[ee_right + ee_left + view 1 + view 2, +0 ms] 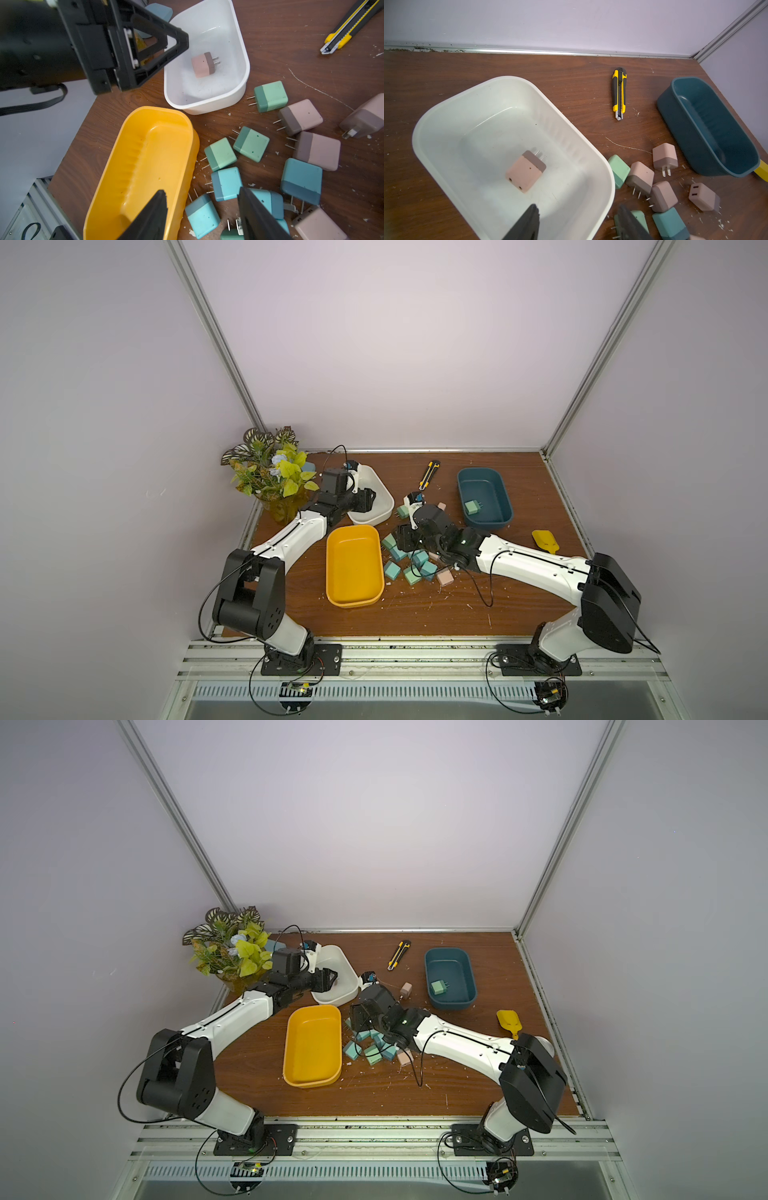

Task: Place the plugs by color into the storage box
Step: Place the plug in the storage box, then pick up the plug from the center of the board.

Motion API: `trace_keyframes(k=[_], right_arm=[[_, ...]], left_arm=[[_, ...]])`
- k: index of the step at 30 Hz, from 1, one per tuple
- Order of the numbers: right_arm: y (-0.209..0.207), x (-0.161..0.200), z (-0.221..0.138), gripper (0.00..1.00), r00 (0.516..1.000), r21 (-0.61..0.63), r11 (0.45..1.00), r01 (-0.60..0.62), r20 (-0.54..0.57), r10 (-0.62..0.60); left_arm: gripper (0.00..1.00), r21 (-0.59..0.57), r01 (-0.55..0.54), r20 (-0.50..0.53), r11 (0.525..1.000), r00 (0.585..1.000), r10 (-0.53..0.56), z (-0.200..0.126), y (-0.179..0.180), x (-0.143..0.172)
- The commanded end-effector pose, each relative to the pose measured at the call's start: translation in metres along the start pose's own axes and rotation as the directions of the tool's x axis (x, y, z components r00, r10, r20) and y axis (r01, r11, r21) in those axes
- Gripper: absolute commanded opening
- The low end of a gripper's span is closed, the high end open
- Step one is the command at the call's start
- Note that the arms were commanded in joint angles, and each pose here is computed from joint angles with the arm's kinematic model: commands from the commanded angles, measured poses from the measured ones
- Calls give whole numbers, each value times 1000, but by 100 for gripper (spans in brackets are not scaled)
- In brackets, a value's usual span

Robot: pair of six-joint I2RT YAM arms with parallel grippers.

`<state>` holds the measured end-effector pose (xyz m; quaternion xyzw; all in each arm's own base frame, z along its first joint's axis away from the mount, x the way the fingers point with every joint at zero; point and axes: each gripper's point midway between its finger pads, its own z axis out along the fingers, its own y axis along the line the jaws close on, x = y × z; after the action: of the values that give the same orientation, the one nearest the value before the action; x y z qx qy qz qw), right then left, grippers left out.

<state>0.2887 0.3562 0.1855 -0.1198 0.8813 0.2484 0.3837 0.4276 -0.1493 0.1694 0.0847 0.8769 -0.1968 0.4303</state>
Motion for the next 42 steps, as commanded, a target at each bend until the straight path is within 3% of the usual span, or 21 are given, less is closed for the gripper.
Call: trace_keyframes(k=[1, 8, 15, 23, 27, 36, 42], right_arm=[[8, -18, -4, 61, 999, 5, 1000, 19, 37, -19], [5, -17, 0, 67, 999, 28, 999, 32, 33, -33], [-4, -23, -6, 68, 995, 88, 993, 82, 40, -86], [-15, -20, -5, 69, 991, 146, 981, 130, 23, -134], [-17, -13, -2, 68, 990, 147, 979, 142, 1, -144], [-43, 24, 0, 68, 989, 198, 971, 135, -78, -122], [-62, 45, -1, 68, 986, 249, 959, 138, -121, -111]], left_arm=[[62, 31, -12, 52, 999, 999, 10, -9, -5, -8], [62, 187, 14, 96, 982, 995, -32, -23, -33, -10], [62, 196, -46, 133, 980, 991, 20, -35, -43, -18], [62, 138, -236, 128, 962, 967, 219, -37, -63, -6], [61, 135, -244, 141, 960, 964, 226, -41, -64, -2], [60, 184, -176, 98, 967, 982, 160, -57, -64, 40], [60, 185, -237, 70, 954, 971, 227, -73, -62, 66]])
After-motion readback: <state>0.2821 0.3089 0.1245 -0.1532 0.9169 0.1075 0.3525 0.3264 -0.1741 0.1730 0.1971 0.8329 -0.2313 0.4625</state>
